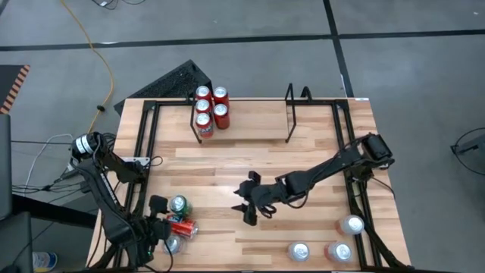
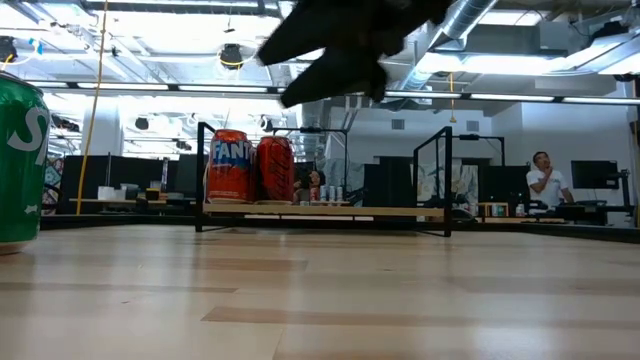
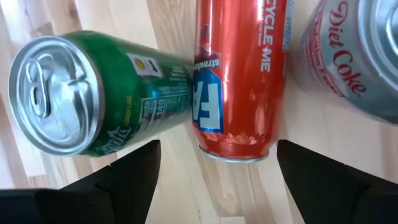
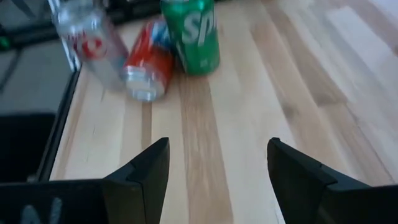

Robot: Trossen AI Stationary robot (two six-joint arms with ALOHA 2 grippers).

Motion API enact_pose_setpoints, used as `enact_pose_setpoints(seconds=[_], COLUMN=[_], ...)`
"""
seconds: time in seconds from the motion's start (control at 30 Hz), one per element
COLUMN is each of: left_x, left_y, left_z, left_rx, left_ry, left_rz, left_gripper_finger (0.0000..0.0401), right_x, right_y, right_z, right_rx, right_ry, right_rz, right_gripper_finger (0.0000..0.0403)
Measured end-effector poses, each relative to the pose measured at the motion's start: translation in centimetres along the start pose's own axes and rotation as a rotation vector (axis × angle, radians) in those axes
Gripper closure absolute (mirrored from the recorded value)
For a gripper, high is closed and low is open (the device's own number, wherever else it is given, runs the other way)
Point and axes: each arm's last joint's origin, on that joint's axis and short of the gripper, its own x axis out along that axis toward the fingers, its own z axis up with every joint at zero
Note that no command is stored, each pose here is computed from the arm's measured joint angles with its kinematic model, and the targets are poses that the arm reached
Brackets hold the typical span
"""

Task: Place canned beverage on shelf
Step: Put the pink white soda can on the shelf

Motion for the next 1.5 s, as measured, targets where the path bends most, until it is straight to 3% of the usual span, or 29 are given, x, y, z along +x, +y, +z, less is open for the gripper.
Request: enact_pose_setpoints(seconds=[0.13, 0.23, 0.37, 0.5, 0.9, 1.17, 1.37, 1.5], left_x=[0.0, 0.0, -0.2, -1.4, -6.9, -7.9, -7.9, -7.9], left_y=[0.2, 0.3, 0.9, 1.7, 7.0, 8.4, 8.5, 8.6], left_z=[-0.2, -0.3, -0.6, -0.7, -0.9, -1.1, -1.1, -1.0], left_rx=[-0.011, -0.008, -0.014, -0.052, -0.254, -0.294, -0.273, -0.286], left_ry=[0.016, 0.030, 0.041, 0.003, -0.386, -0.471, -0.510, -0.531], left_rz=[0.017, 0.035, 0.094, 0.081, 0.012, 0.017, 0.070, 0.088], left_gripper_finger=[0.0095, 0.0095, 0.0095, 0.0095, 0.0095, 0.0095, 0.0095, 0.0095], right_x=[-2.0, -3.3, -3.8, -4.0, -4.0, -6.0, -7.3, -9.2], right_y=[0.5, 1.0, 1.6, 2.0, 2.1, 2.0, 4.0, 5.2], right_z=[0.9, 2.2, 4.0, 4.9, 4.5, 0.6, -1.2, -1.7], right_rx=[-0.026, -0.042, -0.066, -0.091, -0.076, 0.095, 0.156, 0.119], right_ry=[0.190, 0.257, 0.192, 0.134, 0.165, 0.532, 0.697, 0.790], right_rz=[-0.080, -0.114, -0.081, -0.050, -0.059, -0.217, -0.132, -0.169], right_gripper_finger=[0.0163, 0.0164, 0.0165, 0.0165, 0.0165, 0.0165, 0.0165, 0.0165])
